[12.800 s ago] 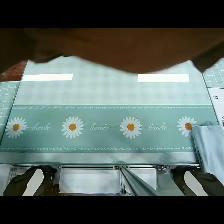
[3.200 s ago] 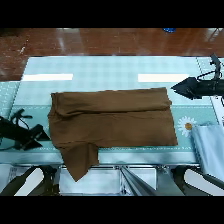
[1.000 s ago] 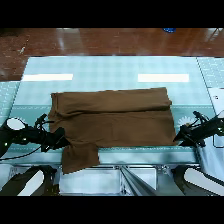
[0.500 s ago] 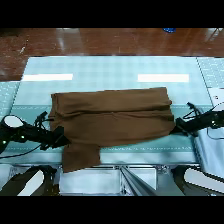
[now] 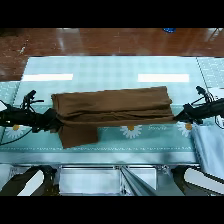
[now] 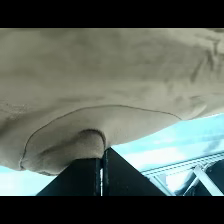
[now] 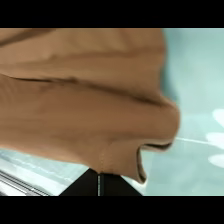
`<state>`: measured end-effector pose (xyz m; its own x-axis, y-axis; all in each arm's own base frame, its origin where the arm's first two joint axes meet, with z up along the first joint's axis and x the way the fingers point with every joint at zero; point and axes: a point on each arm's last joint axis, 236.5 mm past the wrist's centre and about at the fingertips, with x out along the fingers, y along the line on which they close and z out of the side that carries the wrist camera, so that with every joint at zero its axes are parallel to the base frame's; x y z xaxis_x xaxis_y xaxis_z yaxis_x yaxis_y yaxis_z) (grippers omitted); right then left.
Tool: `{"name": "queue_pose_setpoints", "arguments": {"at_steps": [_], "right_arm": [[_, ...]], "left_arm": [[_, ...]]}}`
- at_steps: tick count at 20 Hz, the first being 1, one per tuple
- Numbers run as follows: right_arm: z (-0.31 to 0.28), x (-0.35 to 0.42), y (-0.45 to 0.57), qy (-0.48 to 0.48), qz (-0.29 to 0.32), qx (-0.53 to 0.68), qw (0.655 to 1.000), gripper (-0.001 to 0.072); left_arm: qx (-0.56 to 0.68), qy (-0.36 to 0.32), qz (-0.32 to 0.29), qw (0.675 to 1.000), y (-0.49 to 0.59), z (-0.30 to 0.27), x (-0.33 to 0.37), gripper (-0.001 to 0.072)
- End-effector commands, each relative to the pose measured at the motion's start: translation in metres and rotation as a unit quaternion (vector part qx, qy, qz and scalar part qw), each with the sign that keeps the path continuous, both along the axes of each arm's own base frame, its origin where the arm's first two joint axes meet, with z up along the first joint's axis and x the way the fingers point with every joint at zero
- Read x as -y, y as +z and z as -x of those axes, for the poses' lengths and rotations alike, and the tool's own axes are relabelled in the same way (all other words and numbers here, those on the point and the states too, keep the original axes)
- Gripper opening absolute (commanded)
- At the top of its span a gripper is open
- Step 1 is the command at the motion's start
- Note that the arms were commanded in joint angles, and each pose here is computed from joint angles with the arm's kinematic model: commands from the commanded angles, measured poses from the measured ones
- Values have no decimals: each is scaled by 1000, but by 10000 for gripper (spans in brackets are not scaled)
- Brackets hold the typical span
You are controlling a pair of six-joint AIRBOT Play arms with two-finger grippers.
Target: Fold the shirts.
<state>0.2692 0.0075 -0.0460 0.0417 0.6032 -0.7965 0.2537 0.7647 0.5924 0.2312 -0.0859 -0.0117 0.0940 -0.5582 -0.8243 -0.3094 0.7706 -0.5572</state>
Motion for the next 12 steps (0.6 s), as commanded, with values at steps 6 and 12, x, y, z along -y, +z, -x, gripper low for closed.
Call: {"name": "queue_pose_setpoints", "arguments": {"at_steps": [6, 12], "right_arm": [[-65, -5, 52, -29, -41, 113, 992, 15], [-111, -24, 61, -6, -46, 145, 988, 15]], "left_arm": [[66, 28, -4, 997, 16, -56, -9, 26], [70, 25, 35, 997, 12, -129, -10, 26]]}}
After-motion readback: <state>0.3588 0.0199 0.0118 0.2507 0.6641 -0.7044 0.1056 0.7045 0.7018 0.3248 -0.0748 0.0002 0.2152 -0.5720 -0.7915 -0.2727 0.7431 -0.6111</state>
